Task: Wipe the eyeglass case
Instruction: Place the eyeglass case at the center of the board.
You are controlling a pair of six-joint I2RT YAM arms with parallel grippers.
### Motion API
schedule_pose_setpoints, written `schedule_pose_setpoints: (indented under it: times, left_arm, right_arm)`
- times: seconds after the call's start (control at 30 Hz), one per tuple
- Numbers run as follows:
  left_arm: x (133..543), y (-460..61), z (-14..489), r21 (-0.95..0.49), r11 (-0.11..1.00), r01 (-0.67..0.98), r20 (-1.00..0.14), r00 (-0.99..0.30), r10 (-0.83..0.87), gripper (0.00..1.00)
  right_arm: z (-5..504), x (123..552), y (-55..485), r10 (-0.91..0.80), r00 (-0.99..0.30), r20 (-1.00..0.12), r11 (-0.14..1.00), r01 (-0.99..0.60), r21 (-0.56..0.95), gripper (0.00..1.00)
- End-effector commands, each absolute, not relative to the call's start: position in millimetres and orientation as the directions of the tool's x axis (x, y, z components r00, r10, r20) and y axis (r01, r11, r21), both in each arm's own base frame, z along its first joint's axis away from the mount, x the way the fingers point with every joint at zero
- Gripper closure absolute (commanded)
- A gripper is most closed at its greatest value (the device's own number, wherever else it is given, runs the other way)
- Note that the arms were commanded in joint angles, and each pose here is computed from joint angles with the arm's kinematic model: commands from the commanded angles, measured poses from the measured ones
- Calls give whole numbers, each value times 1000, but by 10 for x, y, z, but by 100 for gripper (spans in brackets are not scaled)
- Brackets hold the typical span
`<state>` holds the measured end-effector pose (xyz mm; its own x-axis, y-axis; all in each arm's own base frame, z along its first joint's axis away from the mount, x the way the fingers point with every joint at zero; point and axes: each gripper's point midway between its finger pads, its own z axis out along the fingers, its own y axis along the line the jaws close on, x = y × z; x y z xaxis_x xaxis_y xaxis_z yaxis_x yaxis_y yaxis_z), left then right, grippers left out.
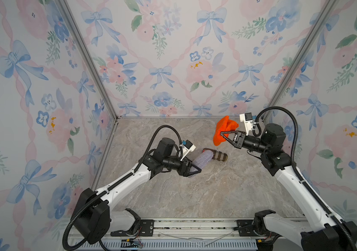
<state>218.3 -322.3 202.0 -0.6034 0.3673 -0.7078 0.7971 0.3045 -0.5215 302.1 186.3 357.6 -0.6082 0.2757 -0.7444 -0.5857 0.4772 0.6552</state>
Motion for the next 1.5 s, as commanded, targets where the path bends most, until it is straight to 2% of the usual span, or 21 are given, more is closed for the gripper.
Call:
schedule_pose_setpoints:
  times: [0.0,0.1,0.2,0.3,0.43,0.6,0.9,1.27,1.3,1.33,1.47]
  left_arm:
    - [2284,-3241,1553,-251,348,903,-699,-418,581,80]
    - [2365,-3371,1261,-146,330,933,-656,-341,674,80]
    - [2303,-3519,1012,-3,243,970,-601,-196,775,79]
    - [2233,-3590,880,42,175,984,-572,-119,811,77]
    - [2182,-3487,577,122,109,987,-480,-38,877,77]
    - [2150,-3334,335,153,74,985,-415,-3,910,77]
    - [2024,-3259,91,108,37,993,-390,8,921,74]
    - [2066,-3260,114,108,104,989,-378,-56,924,45]
    - [2059,-3279,142,105,101,989,-388,-53,920,14]
    - [2048,-3298,165,105,98,990,-395,-49,918,5]
    - [2049,-3360,249,118,95,989,-411,-38,911,2]
  right_arm:
    - [3444,2937,1716,239,-622,-745,575,-528,625,100]
    - [3397,2869,1694,226,-627,-746,587,-523,618,100]
    - [3240,2870,1650,213,-639,-739,614,-501,610,100]
    - [3095,2889,1635,207,-666,-717,618,-479,623,100]
    - [3020,2904,1623,214,-667,-714,622,-470,626,100]
    - [2955,2919,1586,221,-666,-713,632,-459,624,100]
    - [2871,2964,1528,209,-672,-710,651,-446,614,100]
    - [2817,2972,1503,207,-677,-706,653,-442,615,100]
    - [2813,2968,1501,205,-679,-705,655,-441,614,100]
    - [2819,2968,1494,205,-677,-707,657,-441,612,100]
    - [2835,2974,1485,208,-675,-708,661,-436,610,100]
